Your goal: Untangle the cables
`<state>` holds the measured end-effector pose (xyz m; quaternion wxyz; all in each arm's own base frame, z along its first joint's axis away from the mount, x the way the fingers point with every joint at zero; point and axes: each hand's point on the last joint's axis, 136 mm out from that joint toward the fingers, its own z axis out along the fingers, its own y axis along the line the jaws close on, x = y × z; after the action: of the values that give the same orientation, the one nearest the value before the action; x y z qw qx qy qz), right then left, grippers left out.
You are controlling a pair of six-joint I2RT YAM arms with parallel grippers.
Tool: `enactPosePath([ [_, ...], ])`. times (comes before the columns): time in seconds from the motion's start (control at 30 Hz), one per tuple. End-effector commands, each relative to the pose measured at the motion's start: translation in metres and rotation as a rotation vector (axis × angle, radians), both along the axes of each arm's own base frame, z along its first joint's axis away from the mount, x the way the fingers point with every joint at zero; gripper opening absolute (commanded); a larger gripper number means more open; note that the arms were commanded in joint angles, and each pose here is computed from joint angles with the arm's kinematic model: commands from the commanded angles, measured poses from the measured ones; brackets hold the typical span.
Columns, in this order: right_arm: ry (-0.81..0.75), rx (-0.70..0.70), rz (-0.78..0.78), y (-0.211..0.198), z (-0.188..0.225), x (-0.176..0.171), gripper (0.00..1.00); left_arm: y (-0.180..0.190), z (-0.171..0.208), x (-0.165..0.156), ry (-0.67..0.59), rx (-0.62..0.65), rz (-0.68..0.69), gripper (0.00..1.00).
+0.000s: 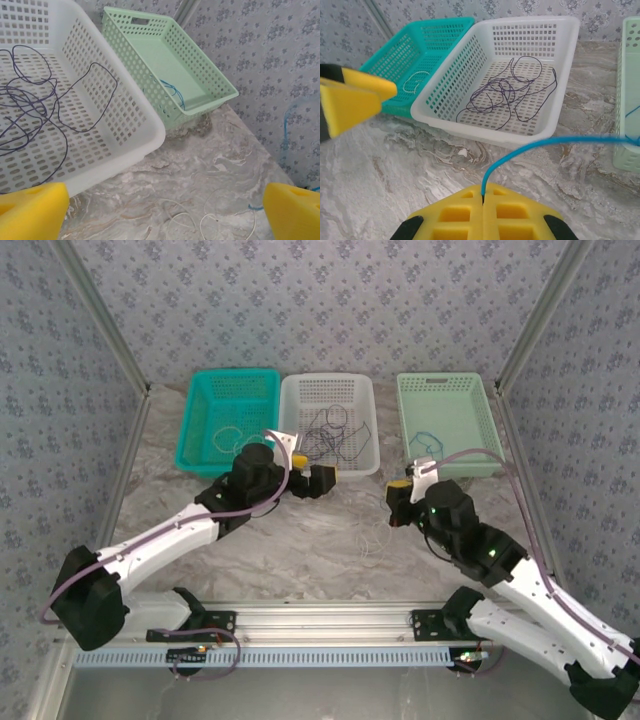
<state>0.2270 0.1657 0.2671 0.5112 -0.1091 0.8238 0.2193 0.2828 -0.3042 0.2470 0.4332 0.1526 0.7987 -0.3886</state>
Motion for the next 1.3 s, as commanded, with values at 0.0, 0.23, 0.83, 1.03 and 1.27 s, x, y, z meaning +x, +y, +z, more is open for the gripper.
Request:
enactPosePath([
  [0.0, 0.039, 0.055, 0.047, 0.005, 0.011, -0.006, 0.0, -0.003, -0.008, -0.005, 0.005, 0.02, -0.035, 0.99],
  [0.23, 0.042, 0.064, 0.021, 0.003, 0.036, 0.012, 0.0, -0.016, -0.032, -0.016, 0.034, 0.077, -0.098, 0.95],
  [0.83, 0.55, -0.134, -0.222, -0.122, -0.054, 0.199, 0.0, -0.014, -0.046, -0.018, 0.044, 0.132, -0.096, 0.95],
  [1.03, 0.711, -0.228, -0.262, -0.14, -0.11, 0.24, 0.05, -0.007, -0.047, -0.017, 0.033, 0.16, -0.079, 0.96],
  [1.27, 0.844, -0.26, -0.355, -0.167, -0.159, 0.255, 0.57, -0.005, -0.053, -0.017, 0.045, 0.187, -0.08, 0.97],
])
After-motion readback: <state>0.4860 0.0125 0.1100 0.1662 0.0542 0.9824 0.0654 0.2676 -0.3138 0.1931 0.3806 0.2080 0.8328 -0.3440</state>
